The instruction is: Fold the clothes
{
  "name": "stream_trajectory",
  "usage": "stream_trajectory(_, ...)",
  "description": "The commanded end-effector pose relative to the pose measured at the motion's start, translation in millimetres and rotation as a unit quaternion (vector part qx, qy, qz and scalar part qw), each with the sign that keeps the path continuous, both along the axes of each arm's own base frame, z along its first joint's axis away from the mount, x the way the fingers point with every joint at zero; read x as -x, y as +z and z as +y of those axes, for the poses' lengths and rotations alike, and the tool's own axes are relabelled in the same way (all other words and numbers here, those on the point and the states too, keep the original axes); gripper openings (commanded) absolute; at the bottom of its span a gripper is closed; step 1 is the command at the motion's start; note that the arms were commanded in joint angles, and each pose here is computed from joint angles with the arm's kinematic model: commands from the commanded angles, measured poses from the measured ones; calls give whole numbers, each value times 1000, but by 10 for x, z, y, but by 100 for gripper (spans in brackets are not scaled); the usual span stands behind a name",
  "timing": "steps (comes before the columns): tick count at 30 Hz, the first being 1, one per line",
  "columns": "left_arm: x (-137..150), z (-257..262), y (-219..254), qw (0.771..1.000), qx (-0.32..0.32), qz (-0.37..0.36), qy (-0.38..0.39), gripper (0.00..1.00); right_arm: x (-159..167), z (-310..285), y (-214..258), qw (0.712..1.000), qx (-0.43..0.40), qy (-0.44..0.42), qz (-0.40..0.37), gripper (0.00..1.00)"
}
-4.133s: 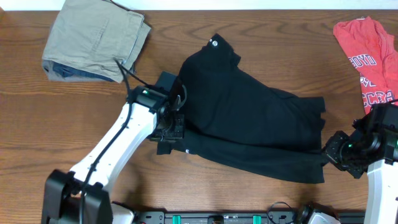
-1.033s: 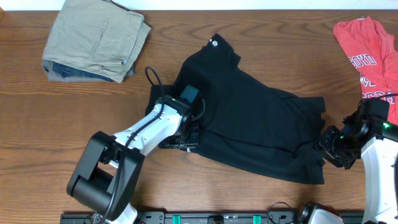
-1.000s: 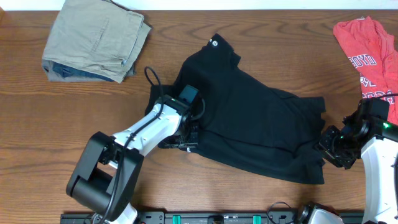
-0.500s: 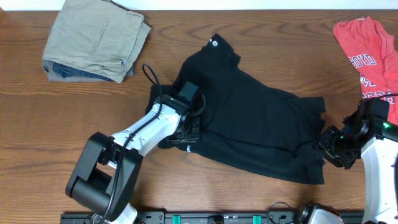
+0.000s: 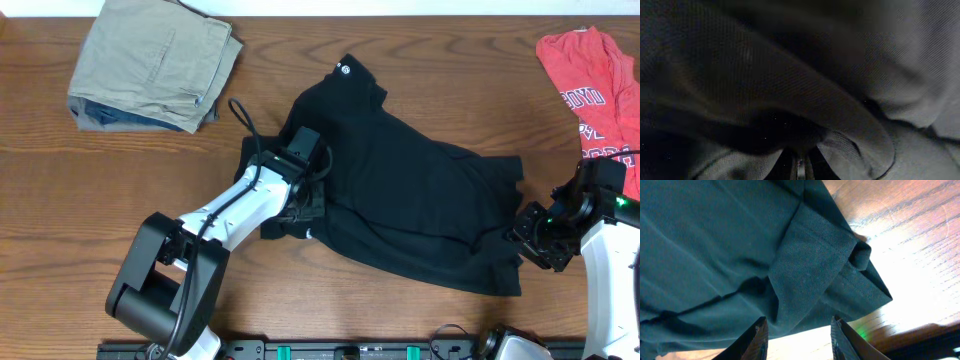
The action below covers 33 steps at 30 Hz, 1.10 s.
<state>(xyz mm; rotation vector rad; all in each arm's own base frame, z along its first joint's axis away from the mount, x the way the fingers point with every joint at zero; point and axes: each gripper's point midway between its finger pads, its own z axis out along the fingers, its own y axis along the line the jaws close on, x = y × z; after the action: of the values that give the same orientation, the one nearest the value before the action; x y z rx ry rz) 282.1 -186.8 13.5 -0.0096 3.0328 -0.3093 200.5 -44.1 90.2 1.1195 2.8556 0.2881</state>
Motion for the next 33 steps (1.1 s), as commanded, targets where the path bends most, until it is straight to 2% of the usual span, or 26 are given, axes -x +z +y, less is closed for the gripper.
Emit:
stream_trajectory(1,-173,-56,142,999,11,-35,-1,6,14,42,-26,1000,-3,15,4,39)
stream_trajectory(9,-265,-78,165,998,13,-57,-7,7,14,42,-26,1000,-3,15,4,39)
stream_trajectory(17,-358,17,166,997,-15,-81,2,7,14,42,-26,1000,-3,15,4,39)
stream_trajectory(29,-666,-174,314,989,28,-147,6,7,14,42,-27,1000,-3,15,4,39)
stream_trajectory(30,-680,-197,326,988,33,-150,5,7,13,43,-27,1000,-3,15,4,39)
stream_trajectory(32,-698,-250,353,987,47,-154,0,17,14,44,-27,1000,-3,15,4,39)
stream_trajectory(33,-701,-270,375,987,52,-155,-4,17,15,44,-27,1000,-3,15,5,39)
